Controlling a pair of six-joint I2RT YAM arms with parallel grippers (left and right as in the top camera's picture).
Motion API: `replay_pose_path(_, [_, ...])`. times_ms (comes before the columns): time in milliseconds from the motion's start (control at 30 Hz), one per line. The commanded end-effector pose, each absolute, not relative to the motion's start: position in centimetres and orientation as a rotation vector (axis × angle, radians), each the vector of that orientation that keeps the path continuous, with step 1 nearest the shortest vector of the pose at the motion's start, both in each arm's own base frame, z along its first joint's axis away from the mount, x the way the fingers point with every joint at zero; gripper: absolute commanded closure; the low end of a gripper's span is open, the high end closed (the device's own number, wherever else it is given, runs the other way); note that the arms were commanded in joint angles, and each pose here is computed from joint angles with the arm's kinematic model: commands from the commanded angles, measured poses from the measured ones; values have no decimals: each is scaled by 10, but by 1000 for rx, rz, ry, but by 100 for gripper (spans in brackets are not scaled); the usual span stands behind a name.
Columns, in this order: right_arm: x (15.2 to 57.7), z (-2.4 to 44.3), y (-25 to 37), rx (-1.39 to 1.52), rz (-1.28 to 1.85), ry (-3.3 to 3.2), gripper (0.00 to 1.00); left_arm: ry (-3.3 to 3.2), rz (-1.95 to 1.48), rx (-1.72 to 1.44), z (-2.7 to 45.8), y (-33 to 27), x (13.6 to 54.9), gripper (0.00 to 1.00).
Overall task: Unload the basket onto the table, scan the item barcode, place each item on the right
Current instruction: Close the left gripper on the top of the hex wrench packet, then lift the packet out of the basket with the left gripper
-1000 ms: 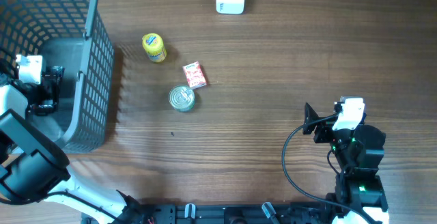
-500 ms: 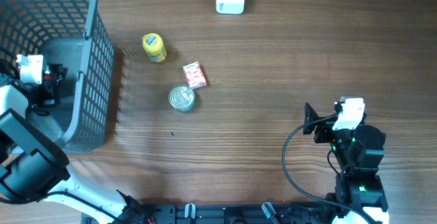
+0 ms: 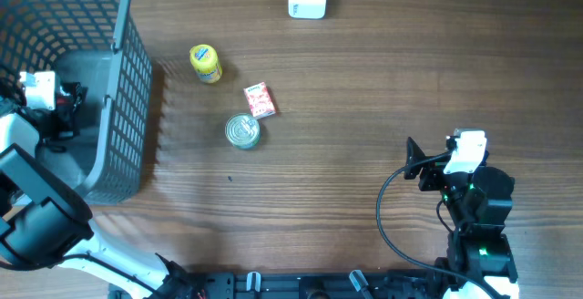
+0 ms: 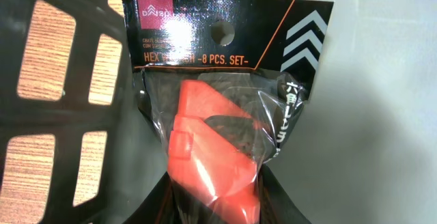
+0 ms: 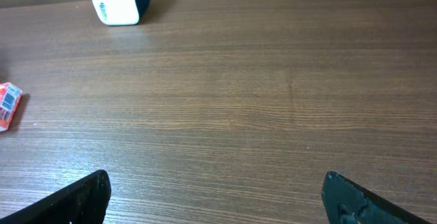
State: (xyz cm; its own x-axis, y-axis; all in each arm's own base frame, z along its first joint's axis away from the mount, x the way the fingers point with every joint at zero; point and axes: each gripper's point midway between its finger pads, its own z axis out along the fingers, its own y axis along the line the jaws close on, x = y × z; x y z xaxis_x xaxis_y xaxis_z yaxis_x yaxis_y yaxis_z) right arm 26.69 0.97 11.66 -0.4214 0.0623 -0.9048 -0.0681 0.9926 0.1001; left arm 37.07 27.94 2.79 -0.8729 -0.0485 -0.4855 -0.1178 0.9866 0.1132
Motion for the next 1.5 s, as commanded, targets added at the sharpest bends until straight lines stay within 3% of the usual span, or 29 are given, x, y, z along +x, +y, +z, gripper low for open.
replay_pose_path(0, [270, 126, 5, 5, 114, 1980, 0, 2763, 104, -136, -23, 252, 355, 78])
replay_pose_path(233, [270, 126, 5, 5, 114, 1980, 0, 2702, 142, -45, -3, 237, 380, 75])
replay_pose_path(533, [270, 126, 5, 5, 114, 1980, 0, 2545, 223, -28, 60, 228, 408, 74])
replay_pose_path(1467, [270, 126, 5, 5, 115, 1979, 0, 2136, 409, -65, 251, 217, 394, 70])
